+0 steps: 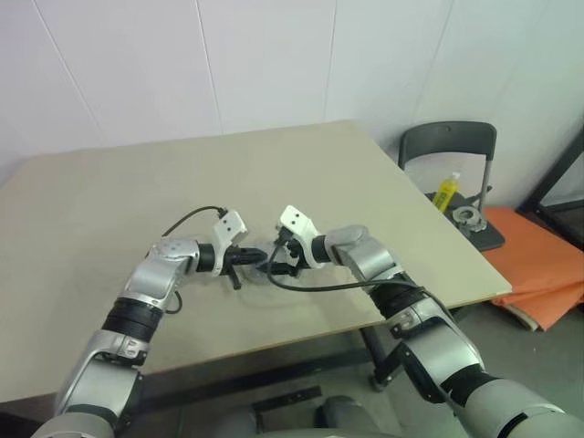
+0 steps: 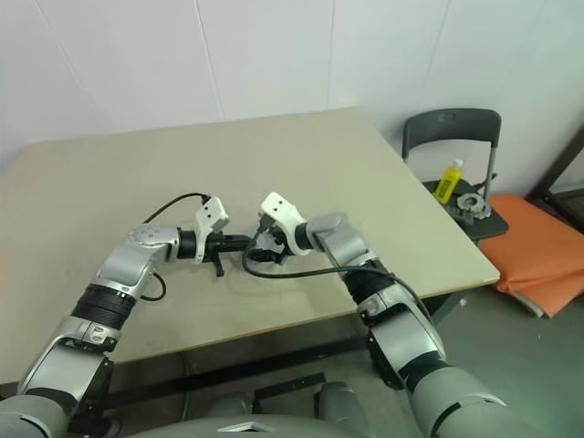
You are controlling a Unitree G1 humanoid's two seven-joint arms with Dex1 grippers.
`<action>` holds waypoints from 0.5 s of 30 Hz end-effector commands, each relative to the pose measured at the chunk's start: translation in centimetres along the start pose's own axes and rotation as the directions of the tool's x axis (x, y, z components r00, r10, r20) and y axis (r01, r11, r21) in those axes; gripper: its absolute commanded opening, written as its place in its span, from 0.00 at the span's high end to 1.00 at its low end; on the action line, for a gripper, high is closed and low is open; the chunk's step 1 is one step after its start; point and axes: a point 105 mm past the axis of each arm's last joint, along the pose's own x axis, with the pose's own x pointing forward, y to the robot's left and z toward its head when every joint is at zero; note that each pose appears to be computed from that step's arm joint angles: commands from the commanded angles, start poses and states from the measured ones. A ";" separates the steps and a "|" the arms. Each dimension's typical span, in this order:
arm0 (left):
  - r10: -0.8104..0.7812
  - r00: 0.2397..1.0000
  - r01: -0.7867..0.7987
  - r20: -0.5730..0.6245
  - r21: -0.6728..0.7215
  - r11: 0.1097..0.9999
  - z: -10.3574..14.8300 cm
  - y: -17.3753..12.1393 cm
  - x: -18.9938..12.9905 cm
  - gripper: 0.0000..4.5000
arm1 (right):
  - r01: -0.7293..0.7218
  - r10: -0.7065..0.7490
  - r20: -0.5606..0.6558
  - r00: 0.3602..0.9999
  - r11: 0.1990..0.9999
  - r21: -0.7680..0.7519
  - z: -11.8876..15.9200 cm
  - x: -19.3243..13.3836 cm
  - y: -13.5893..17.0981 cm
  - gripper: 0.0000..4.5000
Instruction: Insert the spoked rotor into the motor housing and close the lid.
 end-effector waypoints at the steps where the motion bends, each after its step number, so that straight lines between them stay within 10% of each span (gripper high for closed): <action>1: -0.014 0.991 0.006 -0.134 -0.062 0.998 -3.6 -0.6 0.3 1.00 | -0.126 0.113 0.131 0.985 0.988 0.092 3.0 -1.3 1.2 0.01; 9: -0.042 0.990 0.038 -0.136 -0.035 0.999 -3.4 -1.2 0.4 1.00 | -0.082 0.032 0.227 0.973 0.973 0.214 6.0 -4.7 -1.8 0.01; 15: -0.043 0.990 0.044 -0.135 0.003 0.999 -3.0 -0.9 -0.2 1.00 | 0.102 -0.091 -0.065 0.994 0.974 0.200 0.1 -5.8 -4.1 0.01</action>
